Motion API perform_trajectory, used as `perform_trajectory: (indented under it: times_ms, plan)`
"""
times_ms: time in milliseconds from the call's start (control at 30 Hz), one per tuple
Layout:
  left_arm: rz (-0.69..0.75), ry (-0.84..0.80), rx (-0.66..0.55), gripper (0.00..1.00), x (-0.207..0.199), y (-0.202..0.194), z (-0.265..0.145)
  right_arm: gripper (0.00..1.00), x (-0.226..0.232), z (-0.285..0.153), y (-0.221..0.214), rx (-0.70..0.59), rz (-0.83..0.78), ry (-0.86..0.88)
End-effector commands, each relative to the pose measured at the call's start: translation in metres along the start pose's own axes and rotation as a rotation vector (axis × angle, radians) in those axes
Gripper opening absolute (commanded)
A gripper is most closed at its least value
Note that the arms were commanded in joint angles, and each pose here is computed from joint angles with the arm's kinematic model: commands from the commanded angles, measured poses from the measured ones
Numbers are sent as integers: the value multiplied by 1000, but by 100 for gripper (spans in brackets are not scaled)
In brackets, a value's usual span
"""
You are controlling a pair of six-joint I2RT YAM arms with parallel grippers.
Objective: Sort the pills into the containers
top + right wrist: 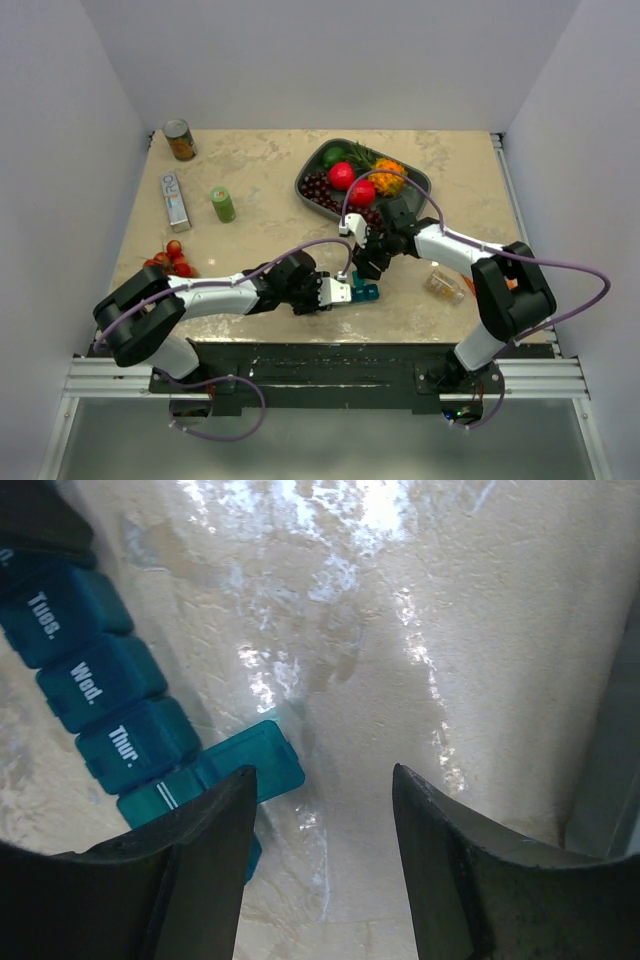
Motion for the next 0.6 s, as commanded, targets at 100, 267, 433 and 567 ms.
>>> perform_trajectory:
  times_ms: [100,267,433,567]
  plan:
    - [3,18,-23,0,8,12,3,57,-15,7,7,20,-1,-98]
    - [-3,24,-19,0,9,12,3,57,-10,7,8,28,-16,-70]
    - [-16,46,-11,1,12,12,1,63,-3,-8,21,-22,-51,-16]
    - [-29,81,-11,21,17,13,-2,70,-1,-35,28,-109,-78,26]
Point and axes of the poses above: each gripper's point midway between its finger pads, its own z axis out along the fingers, its own x axis along the line the jaws close on, y = z × x, the point moved 4 cm from there along -z, back along the fingers, and after that the axes turned 1 degree about -z, right-handed, at the moved point
